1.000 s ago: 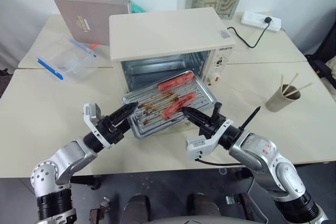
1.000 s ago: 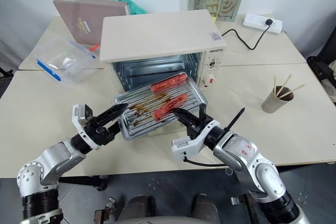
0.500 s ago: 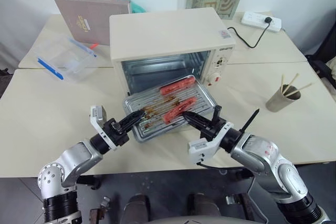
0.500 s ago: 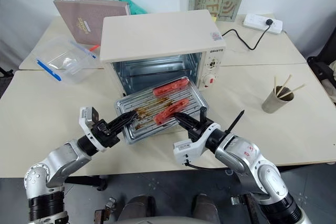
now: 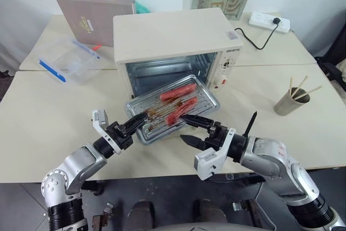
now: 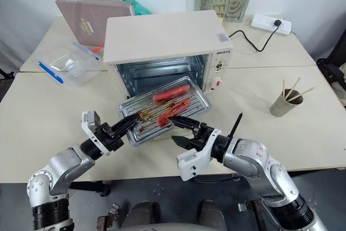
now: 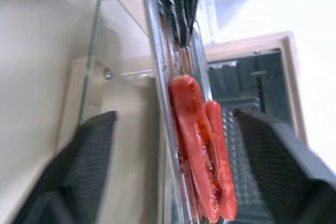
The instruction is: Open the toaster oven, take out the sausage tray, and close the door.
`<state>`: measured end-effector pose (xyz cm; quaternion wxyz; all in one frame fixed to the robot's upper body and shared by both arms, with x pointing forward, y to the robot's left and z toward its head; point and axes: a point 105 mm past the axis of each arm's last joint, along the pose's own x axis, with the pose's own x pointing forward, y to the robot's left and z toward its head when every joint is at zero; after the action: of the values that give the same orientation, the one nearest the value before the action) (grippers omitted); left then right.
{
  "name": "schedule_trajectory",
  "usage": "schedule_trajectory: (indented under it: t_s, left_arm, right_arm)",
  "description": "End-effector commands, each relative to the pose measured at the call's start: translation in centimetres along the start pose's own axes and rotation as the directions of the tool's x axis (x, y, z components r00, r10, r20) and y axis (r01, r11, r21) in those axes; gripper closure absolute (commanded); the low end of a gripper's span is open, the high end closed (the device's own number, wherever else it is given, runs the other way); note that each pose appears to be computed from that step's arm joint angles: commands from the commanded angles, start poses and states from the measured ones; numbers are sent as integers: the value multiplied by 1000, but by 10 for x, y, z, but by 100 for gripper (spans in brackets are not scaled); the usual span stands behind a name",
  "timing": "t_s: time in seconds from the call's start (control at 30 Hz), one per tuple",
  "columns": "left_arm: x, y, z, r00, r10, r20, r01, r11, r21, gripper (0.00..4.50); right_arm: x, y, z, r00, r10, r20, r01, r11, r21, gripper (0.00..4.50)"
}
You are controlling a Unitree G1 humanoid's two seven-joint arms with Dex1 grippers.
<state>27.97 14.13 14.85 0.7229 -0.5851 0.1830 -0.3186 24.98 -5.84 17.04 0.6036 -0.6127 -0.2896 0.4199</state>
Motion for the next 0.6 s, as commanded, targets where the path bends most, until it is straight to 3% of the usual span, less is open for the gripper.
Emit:
schedule_trajectory:
  t_s: [0.03,0.13,0.27,0.47,0.6]
  left_arm:
    - [0,-10,0,999,-39,-9,39,999,23,450]
    - [-7,-3,-3,998,-28,-57,30,999,26,450]
    - [-23,-3,2,996,-36,-83,41,998,57,450]
    - [-57,-4,12,996,-16,-86,25,994,107,450]
    - [-81,-4,19,997,19,-71,-10,992,127,450]
  right_arm:
    - [-6,0,7,997,32,65,-35,998,51,2]
    - [-20,8,10,986,106,131,-136,959,248,2]
    - [-44,20,-2,971,163,173,-232,807,543,2]
    - [-68,32,-35,966,232,111,-240,657,714,2]
    - [-74,32,-54,964,255,80,-232,652,722,2]
